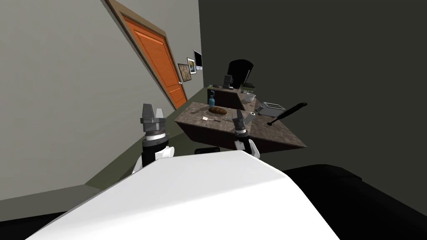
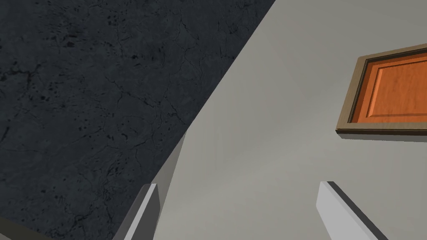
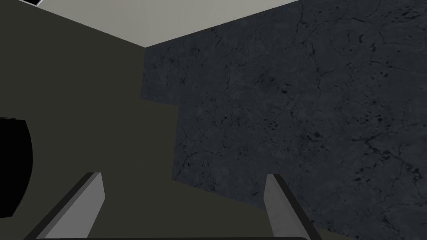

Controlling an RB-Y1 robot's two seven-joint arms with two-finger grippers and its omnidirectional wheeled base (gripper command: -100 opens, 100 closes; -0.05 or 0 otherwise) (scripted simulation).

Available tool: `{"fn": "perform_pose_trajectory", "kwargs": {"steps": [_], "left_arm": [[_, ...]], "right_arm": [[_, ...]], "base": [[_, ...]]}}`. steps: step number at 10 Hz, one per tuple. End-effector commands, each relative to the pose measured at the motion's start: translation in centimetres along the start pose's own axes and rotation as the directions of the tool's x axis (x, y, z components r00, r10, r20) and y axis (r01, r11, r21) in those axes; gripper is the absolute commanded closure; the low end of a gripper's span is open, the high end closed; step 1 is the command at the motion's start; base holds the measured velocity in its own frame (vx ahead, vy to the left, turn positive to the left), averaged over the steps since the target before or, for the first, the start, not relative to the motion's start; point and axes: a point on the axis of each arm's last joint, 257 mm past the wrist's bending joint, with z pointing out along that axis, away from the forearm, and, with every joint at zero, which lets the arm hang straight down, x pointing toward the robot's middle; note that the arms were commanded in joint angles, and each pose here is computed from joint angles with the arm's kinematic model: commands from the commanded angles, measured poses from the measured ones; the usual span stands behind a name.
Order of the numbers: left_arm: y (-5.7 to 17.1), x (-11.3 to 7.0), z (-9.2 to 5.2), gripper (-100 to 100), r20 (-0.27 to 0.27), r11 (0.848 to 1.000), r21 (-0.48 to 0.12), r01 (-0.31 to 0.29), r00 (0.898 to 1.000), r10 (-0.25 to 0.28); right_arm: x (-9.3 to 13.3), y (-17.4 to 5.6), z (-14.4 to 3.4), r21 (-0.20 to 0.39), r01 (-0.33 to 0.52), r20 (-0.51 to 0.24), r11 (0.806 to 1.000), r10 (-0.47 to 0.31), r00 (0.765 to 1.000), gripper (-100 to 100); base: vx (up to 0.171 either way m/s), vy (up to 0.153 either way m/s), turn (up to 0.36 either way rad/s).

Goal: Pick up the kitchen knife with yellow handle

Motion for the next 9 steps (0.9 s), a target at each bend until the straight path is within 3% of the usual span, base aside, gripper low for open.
{"fn": "perform_pose_trajectory", "kwargs": {"steps": [1,5,6,7,8,9], "left_arm": [[0.0,0.0,0.0,0,0.0,1.0,0.0,0.0,1.0,0.0],[0.0,0.0,0.0,0,0.0,1.0,0.0,0.0,1.0,0.0],[0.0,0.0,0.0,0,0.0,1.0,0.0,0.0,1.0,0.0],[0.0,0.0,0.0,0,0.0,1.0,0.0,0.0,1.0,0.0],[0.0,0.0,0.0,0,0.0,1.0,0.0,0.0,1.0,0.0],[0.0,0.0,0.0,0,0.0,1.0,0.0,0.0,1.0,0.0]], "right_arm": [[0.4,-0.5,-0.3,0.004,0.036,-0.048,0.999,-0.036,0.998,-100],[2.1,-2.7,-1.6,0.011,0.144,-0.179,0.99,-0.14,0.974,-100],[2.8,-3.9,-2.4,0.01,0.195,-0.237,0.981,-0.187,0.953,-100],[2.8,-3.9,-2.4,0.007,0.2,-0.249,0.98,-0.192,0.949,-100],[3.4,-5.2,-3.3,0.002,0.25,-0.308,0.968,-0.238,0.921,-100],[3.4,-5.2,-3.4,-0.001,0.256,-0.32,0.967,-0.243,0.916,-100]], "base": [[-0.044,0.007,0.074],[-0.043,0.011,0.13],[-0.051,0.025,0.165],[-0.048,0.015,0.108],[-0.053,0.02,0.211],[-0.044,0.015,0.088]]}}
